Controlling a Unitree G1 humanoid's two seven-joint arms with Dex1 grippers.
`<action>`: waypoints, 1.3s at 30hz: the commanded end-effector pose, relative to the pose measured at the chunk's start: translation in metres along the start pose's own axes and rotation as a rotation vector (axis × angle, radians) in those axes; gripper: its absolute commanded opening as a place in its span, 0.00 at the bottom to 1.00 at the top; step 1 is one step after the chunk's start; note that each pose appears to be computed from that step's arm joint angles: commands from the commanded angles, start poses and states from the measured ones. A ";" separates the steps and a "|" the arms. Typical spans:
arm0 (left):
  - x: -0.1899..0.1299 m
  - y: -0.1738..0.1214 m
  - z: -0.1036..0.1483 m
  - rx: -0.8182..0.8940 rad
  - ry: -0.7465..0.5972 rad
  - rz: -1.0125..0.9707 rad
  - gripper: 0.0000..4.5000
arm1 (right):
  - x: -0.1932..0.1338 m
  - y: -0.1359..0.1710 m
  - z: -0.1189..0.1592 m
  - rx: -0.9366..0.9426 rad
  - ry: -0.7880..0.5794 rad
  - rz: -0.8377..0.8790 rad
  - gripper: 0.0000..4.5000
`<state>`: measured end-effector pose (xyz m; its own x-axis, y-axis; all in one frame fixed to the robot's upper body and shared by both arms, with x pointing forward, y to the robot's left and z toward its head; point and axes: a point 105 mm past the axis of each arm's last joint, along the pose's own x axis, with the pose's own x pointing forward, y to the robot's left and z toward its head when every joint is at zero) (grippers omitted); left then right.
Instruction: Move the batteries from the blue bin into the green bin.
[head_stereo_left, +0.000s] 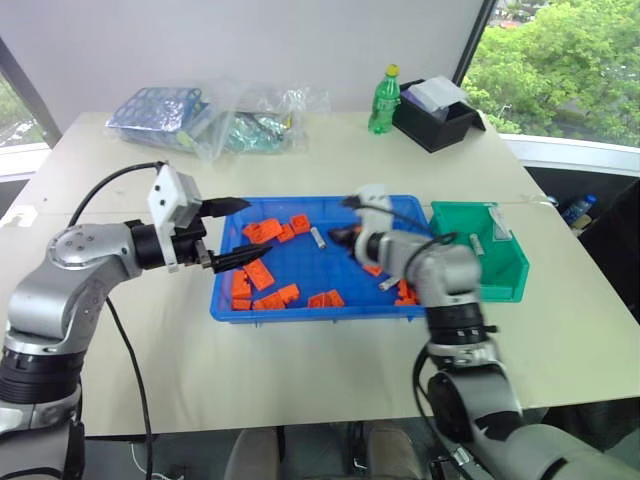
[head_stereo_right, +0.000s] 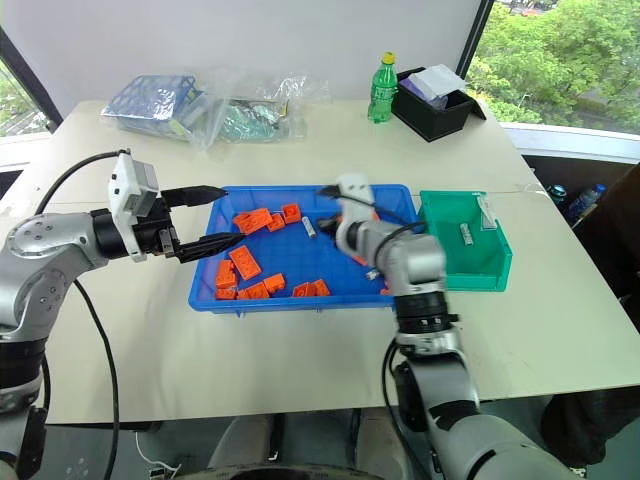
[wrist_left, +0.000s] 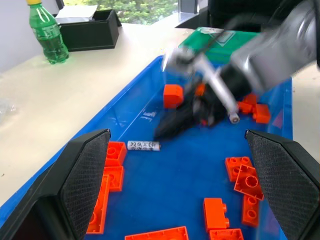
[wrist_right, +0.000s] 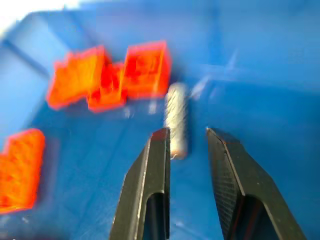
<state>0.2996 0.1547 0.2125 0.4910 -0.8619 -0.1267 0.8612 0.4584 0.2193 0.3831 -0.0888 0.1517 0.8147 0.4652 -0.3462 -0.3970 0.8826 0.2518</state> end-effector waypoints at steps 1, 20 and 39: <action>0.005 0.000 0.008 0.040 -0.022 -0.017 1.00 | -0.054 -0.033 0.037 0.006 -0.121 -0.082 0.26; 0.012 0.002 0.009 0.056 -0.028 -0.050 1.00 | 0.001 0.021 0.001 -0.127 -0.011 0.058 1.00; -0.001 -0.002 0.010 0.053 -0.014 0.017 1.00 | 0.066 0.028 -0.040 -0.219 0.070 0.098 0.80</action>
<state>0.2990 0.1514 0.2079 0.4971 -0.8565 -0.1388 0.8581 0.4615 0.2251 0.4075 -0.0343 0.0933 0.7408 0.5283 -0.4148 -0.5489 0.8321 0.0794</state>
